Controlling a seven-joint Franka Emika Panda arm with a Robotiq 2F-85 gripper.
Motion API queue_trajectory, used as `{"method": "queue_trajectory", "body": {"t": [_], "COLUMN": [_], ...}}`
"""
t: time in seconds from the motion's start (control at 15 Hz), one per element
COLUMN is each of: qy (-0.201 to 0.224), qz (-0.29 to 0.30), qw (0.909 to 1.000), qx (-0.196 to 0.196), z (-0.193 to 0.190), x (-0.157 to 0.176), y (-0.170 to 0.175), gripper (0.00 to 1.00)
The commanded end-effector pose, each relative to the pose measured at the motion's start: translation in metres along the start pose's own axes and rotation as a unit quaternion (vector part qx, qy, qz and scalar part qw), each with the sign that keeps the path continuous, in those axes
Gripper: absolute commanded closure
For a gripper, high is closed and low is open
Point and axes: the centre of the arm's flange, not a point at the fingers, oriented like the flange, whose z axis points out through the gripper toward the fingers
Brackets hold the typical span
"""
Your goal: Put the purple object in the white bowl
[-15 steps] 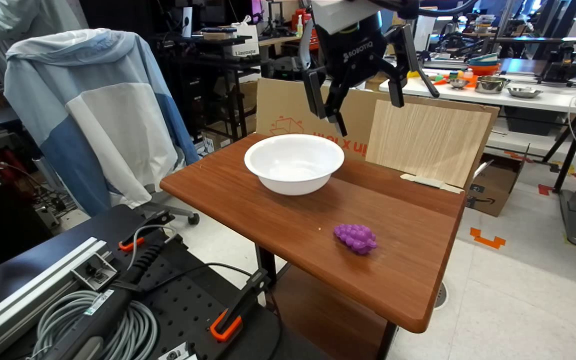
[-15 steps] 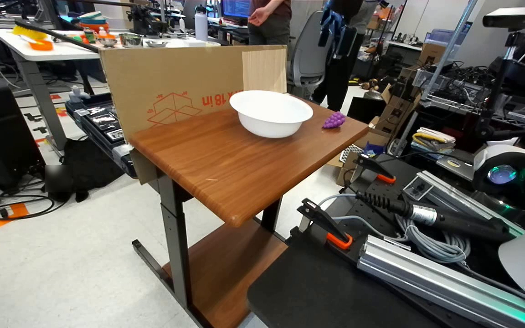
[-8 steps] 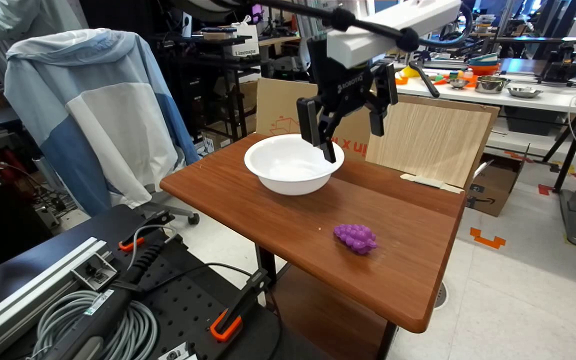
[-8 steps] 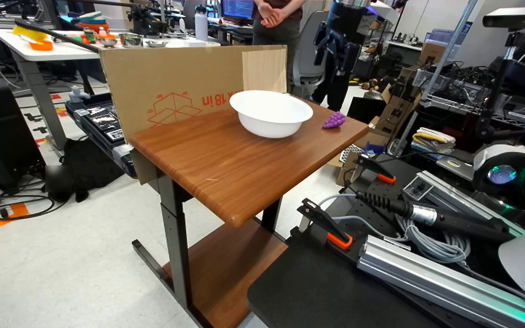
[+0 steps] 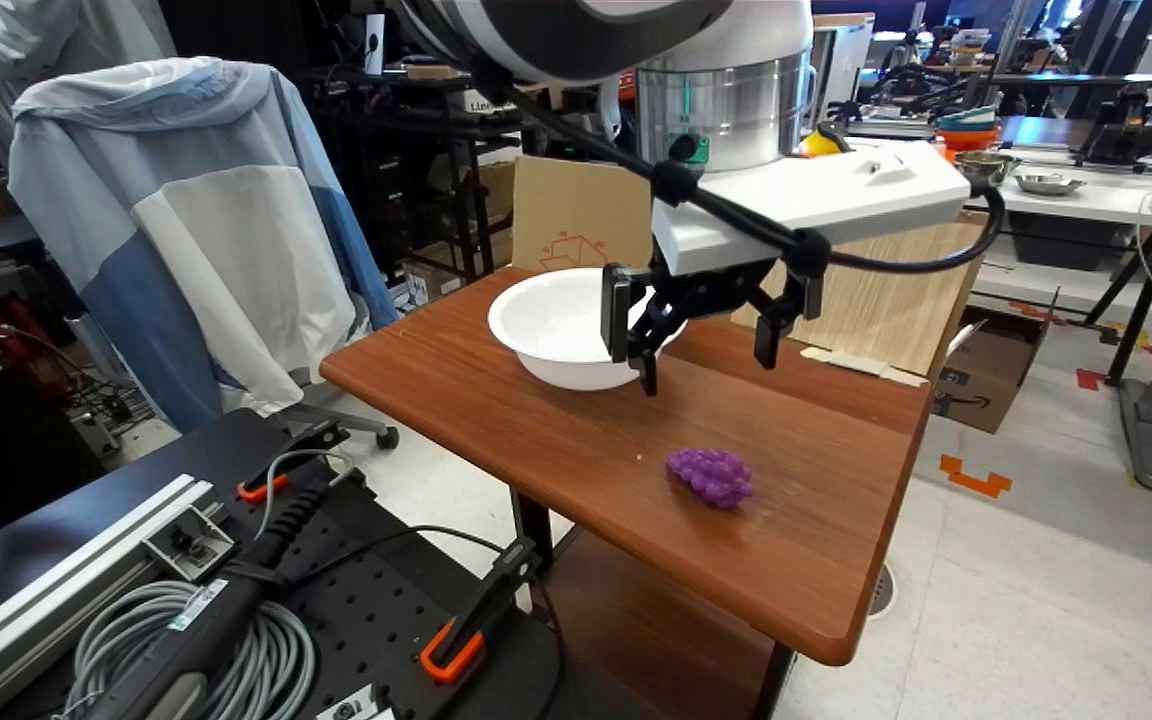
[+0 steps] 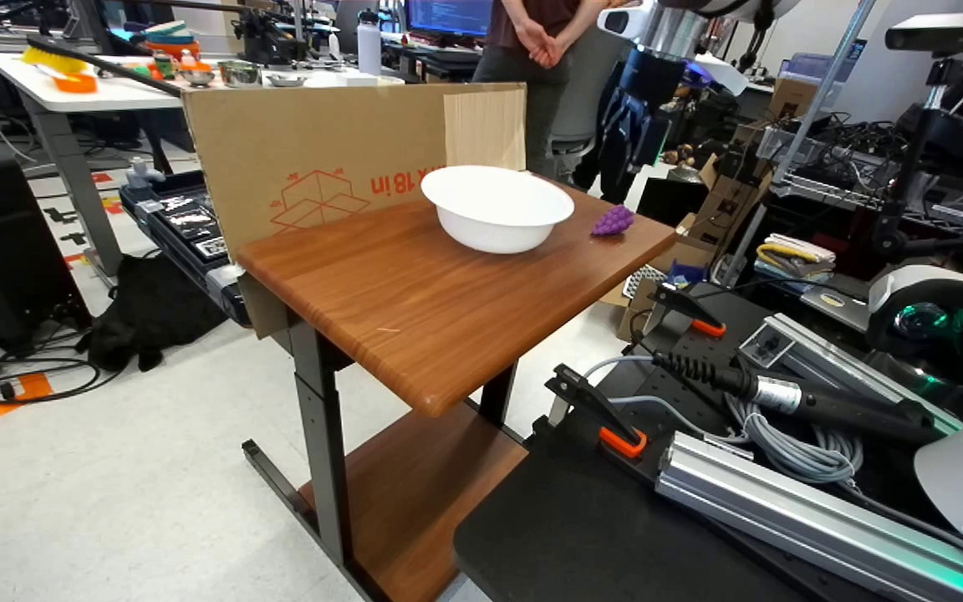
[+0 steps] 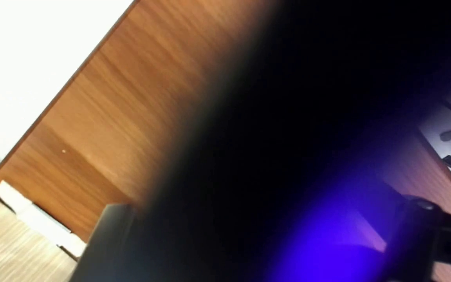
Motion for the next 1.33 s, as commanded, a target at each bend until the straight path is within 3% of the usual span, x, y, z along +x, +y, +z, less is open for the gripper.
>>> {"method": "queue_trajectory", "body": {"t": [0.0, 0.6, 1.07, 1.27], "qy": [0.007, -0.033, -0.071, -0.069], "qz": [-0.038, -0.177, -0.206, -0.198], "qw": [0.9989, 0.9813, 0.9732, 0.9741], "qx": [0.024, 0.068, 0.073, 0.086], "z": [0.014, 0.047, 0.062, 0.072], "x": [-0.014, 0.012, -0.011, -0.015], "y": [0.012, 0.033, 0.016, 0.028], "gripper": [0.00, 0.00, 0.00, 0.00]}}
